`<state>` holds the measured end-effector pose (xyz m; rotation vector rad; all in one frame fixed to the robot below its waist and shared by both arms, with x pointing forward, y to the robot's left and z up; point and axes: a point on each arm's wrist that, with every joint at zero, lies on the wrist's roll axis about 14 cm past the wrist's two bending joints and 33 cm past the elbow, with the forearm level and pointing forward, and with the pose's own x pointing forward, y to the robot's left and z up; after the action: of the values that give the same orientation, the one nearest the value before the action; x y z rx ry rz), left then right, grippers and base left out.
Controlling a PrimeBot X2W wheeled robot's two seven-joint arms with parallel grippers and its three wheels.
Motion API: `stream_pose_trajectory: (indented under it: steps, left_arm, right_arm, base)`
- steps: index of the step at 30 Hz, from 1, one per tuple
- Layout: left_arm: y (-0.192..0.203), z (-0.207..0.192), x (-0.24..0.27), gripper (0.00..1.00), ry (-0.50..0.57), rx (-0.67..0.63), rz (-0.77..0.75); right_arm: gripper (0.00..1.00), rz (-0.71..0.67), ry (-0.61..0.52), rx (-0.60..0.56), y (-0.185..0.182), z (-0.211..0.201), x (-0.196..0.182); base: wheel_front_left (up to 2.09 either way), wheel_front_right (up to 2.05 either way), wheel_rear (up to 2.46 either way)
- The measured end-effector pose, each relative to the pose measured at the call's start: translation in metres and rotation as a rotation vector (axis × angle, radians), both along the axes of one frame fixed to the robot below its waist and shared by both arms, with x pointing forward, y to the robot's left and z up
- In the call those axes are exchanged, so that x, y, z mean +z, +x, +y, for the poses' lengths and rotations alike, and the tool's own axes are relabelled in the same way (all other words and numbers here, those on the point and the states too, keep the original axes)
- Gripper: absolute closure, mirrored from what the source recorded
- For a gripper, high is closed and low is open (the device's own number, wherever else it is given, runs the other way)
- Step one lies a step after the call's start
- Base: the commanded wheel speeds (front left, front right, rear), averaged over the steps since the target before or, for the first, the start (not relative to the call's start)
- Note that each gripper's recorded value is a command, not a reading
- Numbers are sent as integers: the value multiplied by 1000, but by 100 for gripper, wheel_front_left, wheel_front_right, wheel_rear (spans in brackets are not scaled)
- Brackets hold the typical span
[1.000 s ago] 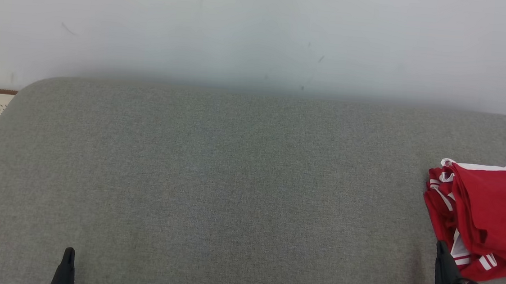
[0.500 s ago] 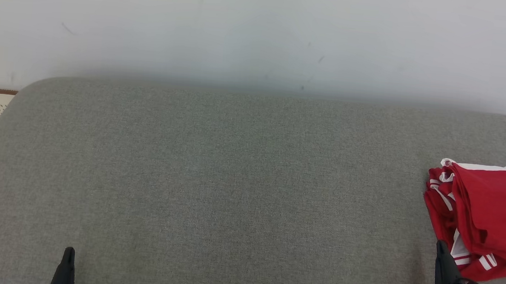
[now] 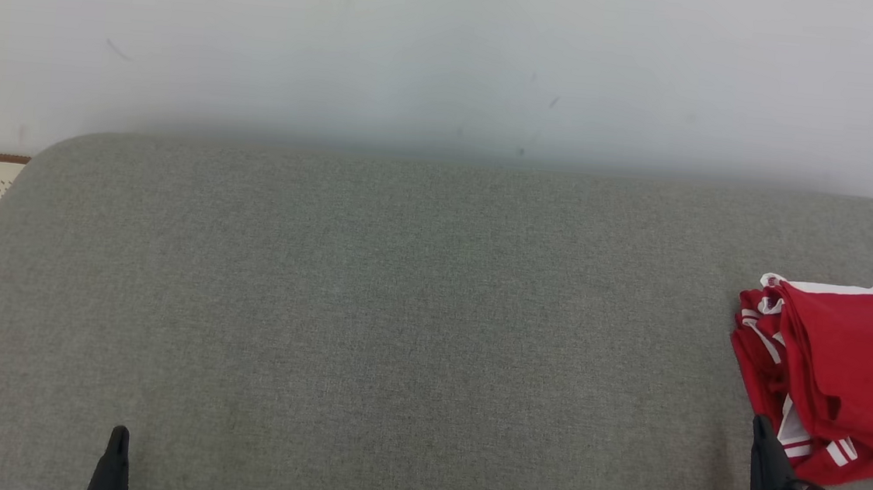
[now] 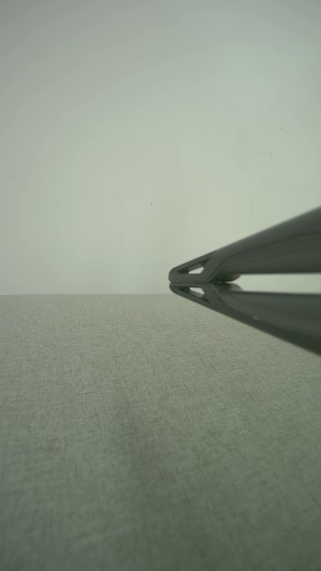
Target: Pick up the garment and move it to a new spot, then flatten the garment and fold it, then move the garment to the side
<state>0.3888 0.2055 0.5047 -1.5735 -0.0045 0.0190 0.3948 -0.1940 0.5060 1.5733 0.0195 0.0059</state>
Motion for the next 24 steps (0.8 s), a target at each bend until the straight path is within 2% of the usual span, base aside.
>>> stream_pose_trajectory:
  steps: [24]
  left_arm:
    - [0, 0, 0, 100, 0, 0, 0]
  right_arm:
    - [100, 0, 0, 0, 0, 0, 0]
  base:
    - [0, 0, 0]
